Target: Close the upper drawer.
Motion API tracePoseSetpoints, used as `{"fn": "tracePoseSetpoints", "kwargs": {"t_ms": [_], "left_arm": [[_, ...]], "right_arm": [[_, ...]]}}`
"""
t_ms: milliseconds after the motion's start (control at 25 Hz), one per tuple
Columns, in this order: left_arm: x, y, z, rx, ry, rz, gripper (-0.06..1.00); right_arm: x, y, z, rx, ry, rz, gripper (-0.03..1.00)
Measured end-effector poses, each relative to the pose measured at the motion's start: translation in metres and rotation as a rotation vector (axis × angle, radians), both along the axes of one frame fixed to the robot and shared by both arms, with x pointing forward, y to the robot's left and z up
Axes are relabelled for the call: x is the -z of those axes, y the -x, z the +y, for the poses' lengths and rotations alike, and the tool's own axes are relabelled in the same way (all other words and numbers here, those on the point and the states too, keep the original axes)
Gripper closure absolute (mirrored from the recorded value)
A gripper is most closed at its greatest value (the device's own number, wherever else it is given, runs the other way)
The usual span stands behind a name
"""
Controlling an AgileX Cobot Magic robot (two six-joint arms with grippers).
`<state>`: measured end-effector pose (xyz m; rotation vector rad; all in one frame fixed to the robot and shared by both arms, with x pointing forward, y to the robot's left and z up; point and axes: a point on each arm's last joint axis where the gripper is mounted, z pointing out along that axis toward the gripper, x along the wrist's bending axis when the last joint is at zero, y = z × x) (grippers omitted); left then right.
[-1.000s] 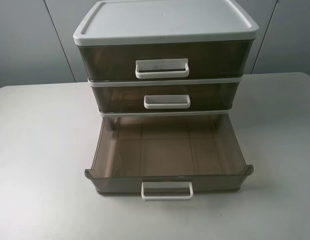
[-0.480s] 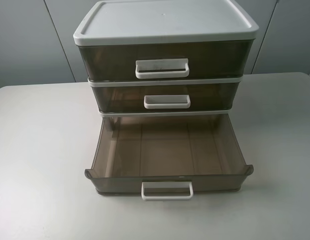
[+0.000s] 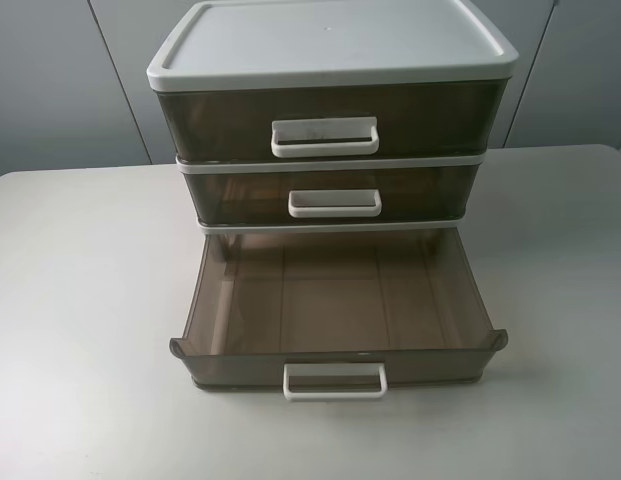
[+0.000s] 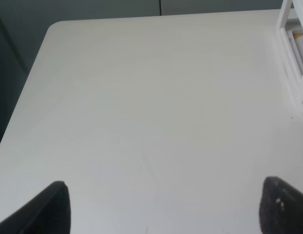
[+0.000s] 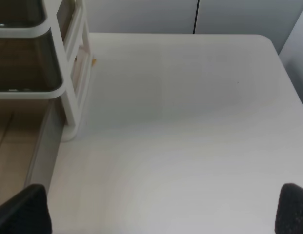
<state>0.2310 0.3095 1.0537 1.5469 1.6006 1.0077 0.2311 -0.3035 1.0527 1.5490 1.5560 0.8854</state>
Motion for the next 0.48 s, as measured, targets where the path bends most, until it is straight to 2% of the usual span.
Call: {"fn": "tracePoseSetpoints", "kwargs": {"t_ms": [480], "left_arm": [[0.0000,0.0000,0.0000,0.000,0.000,0.000,0.20]], "right_arm": [[0.0000,0.0000,0.0000,0.002,-0.004,0.000,0.27]]}}
